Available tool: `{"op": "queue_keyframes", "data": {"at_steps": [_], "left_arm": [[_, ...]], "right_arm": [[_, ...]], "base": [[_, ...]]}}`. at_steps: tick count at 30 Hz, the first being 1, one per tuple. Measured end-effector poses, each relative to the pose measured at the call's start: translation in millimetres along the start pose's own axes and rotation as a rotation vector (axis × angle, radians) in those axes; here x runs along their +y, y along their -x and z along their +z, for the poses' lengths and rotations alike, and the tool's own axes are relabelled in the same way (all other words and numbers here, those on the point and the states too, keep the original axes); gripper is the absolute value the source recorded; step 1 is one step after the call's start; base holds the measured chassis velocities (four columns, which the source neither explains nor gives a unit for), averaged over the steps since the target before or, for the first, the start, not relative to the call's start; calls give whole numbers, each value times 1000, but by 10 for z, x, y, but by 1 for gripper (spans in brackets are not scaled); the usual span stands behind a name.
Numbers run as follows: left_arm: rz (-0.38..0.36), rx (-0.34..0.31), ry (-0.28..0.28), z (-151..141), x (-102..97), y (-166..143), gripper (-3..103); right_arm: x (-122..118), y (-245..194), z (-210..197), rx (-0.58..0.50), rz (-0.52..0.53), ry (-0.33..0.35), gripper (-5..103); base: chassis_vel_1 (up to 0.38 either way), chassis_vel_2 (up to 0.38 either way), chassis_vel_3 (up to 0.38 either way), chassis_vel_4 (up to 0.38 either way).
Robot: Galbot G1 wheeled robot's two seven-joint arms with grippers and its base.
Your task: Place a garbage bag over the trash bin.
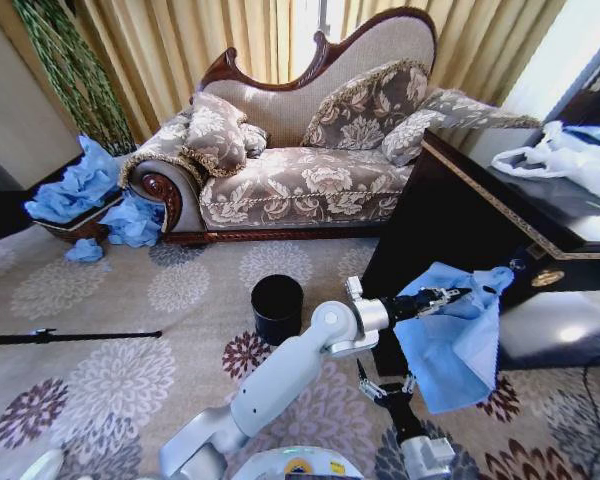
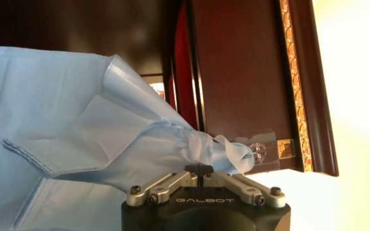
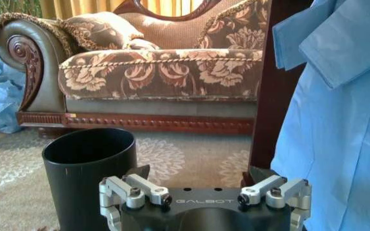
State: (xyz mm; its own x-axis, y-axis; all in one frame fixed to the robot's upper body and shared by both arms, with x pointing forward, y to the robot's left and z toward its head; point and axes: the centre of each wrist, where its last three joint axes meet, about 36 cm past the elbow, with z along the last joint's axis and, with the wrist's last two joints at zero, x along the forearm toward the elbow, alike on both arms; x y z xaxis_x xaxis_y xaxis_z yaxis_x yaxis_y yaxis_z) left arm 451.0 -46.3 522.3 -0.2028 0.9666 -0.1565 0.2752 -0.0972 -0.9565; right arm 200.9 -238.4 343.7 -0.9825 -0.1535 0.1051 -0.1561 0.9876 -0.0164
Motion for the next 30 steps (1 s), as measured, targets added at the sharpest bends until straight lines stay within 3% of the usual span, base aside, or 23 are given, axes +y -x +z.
{"op": "queue_keyframes", "data": {"at_steps": [19, 30], "left_arm": [[-27, -28, 21, -51, 11, -191, 0], [-101, -27, 50, -147, 78, -464, 0]], "right_arm": [[5, 13, 17, 3, 6, -5, 100], [-2, 10, 37, 8, 11, -6, 100]], "base": [[0, 0, 0, 0], [0, 0, 0, 0]]}}
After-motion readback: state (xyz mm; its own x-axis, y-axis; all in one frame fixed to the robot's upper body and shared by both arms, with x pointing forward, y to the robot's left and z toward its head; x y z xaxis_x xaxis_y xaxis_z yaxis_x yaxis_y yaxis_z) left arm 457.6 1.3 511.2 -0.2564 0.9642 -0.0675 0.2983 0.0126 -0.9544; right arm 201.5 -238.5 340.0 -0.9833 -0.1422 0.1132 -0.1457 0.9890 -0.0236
